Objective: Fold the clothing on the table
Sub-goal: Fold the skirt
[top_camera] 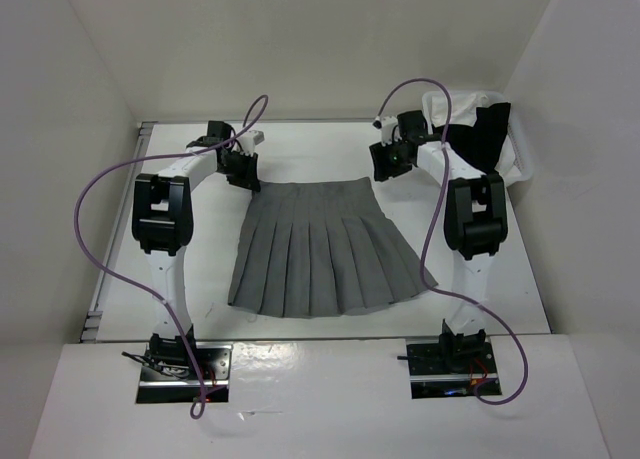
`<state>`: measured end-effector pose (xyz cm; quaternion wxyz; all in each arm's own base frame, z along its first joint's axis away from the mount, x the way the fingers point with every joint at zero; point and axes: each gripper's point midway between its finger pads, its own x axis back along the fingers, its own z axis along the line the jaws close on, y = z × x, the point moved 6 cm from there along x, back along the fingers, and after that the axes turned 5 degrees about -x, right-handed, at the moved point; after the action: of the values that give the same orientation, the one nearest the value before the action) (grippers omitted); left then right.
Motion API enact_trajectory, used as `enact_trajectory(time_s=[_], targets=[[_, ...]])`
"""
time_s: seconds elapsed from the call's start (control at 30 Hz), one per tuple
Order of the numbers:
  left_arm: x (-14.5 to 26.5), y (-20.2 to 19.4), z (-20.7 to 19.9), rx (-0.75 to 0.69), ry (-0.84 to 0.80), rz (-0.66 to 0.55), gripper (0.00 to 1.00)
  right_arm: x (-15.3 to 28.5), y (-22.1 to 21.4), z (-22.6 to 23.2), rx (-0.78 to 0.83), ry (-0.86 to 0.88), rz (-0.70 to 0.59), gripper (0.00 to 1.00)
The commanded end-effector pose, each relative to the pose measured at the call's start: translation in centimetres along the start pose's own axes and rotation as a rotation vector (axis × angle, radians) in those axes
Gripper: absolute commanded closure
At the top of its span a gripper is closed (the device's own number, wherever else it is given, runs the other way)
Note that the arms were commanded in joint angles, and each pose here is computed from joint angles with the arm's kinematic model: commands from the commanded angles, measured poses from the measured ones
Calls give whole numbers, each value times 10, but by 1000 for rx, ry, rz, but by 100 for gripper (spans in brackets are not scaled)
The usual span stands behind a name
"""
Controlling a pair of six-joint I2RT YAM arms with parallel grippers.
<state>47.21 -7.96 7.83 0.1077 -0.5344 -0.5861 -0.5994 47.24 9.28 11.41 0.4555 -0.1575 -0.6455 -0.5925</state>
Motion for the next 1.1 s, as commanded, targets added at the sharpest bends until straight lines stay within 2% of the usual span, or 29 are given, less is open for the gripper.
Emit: enact_trajectory(time_s=[0.0,0.47,0.87,1.07], targets=[[-1,12,-3,-60,-40,-38,83,-2,8,7,18,60,-15,42],[-1,5,-5,-69,-53,-26,93,-23,2,14,-4,243,-4,41],[1,5,-6,-73,-64,-20,100,-34,14,9,-2,270,-33,41],[-1,6,-5,-73,-64,-20,100,-40,8,3,-17,267,-17,41]])
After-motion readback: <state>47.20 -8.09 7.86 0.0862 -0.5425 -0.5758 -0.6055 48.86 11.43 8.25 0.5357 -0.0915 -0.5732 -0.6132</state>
